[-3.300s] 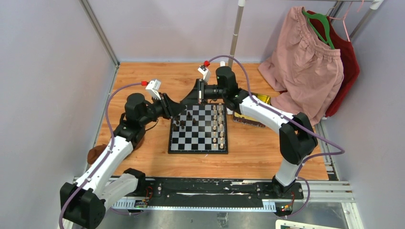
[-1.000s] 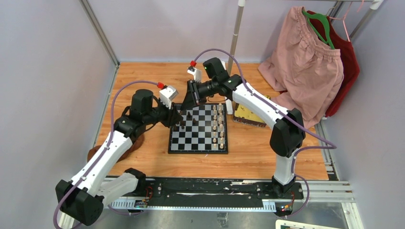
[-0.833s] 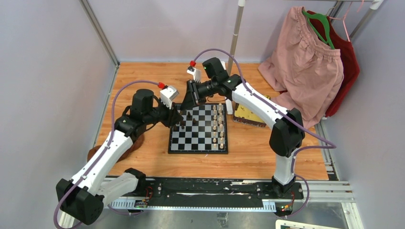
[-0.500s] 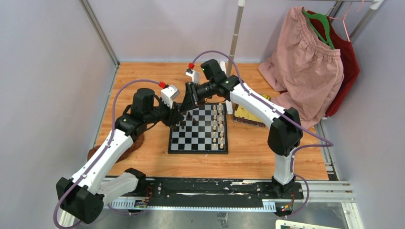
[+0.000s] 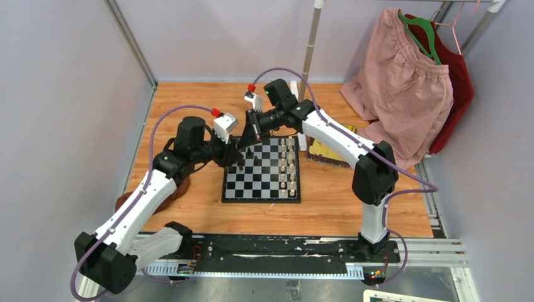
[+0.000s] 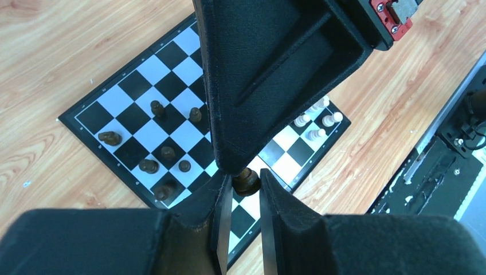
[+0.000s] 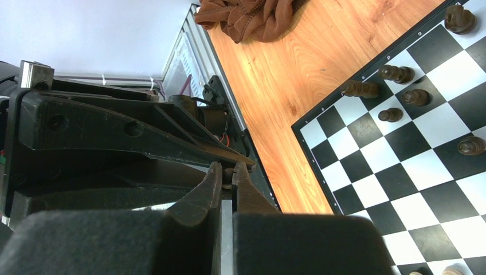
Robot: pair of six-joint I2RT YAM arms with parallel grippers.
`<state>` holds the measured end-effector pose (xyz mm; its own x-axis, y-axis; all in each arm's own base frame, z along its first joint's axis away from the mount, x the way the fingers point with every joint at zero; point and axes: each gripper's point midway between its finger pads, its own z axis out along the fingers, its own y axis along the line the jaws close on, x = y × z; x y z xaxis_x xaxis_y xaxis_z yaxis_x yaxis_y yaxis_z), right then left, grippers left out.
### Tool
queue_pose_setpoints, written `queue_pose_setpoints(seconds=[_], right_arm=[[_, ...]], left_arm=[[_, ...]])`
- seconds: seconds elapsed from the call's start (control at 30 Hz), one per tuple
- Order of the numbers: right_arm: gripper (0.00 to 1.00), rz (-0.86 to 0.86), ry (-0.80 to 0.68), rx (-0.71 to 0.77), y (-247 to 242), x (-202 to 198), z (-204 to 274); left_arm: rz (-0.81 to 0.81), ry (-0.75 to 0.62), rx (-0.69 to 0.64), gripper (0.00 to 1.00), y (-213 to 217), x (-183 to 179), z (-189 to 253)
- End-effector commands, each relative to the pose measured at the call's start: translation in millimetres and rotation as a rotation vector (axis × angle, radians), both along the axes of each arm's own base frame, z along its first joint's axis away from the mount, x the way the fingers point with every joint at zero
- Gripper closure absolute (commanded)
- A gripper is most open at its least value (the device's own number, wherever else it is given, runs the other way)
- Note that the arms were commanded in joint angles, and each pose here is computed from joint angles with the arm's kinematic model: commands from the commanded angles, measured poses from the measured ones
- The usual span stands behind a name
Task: Set up the chess pieces on the board
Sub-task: Pick up the chess piece from the storage box, then place the chess piece on the chessboard.
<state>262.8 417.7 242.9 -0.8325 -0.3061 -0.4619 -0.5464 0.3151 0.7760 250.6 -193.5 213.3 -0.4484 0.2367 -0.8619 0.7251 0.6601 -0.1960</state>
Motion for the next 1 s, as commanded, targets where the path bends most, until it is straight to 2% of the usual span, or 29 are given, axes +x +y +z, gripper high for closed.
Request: queue_pose_setpoints(seconds=[0.0, 0.07, 0.33, 0.47, 0.63, 0.97], right_arm=[[1.0, 0.045, 0.013, -0.002, 6, -13, 0], [1.0, 0.043, 0.01, -0.006, 5, -14, 0], [1.0, 0.036, -0.043, -0.009, 2, -11, 3], [1.0, 0.032, -0.074, -0.005, 3, -7, 7], [1.0, 0.025, -0.11, -0.003, 3, -2, 10], [1.0, 0.002, -0.216, -0.064, -3, 11, -10]], left_arm=[[0.002, -0.041, -0.005, 1.0, -3, 6, 13], [0.029, -0.039, 0.001, 0.97, 0, 9, 12], [0.163, -0.034, -0.015, 0.43, 13, 15, 18], [0.221, -0.039, -0.013, 0.23, 22, 14, 21], [0.276, -0.041, -0.011, 0.16, 31, 13, 25], [0.421, -0.029, -0.064, 0.15, 49, 11, 37]])
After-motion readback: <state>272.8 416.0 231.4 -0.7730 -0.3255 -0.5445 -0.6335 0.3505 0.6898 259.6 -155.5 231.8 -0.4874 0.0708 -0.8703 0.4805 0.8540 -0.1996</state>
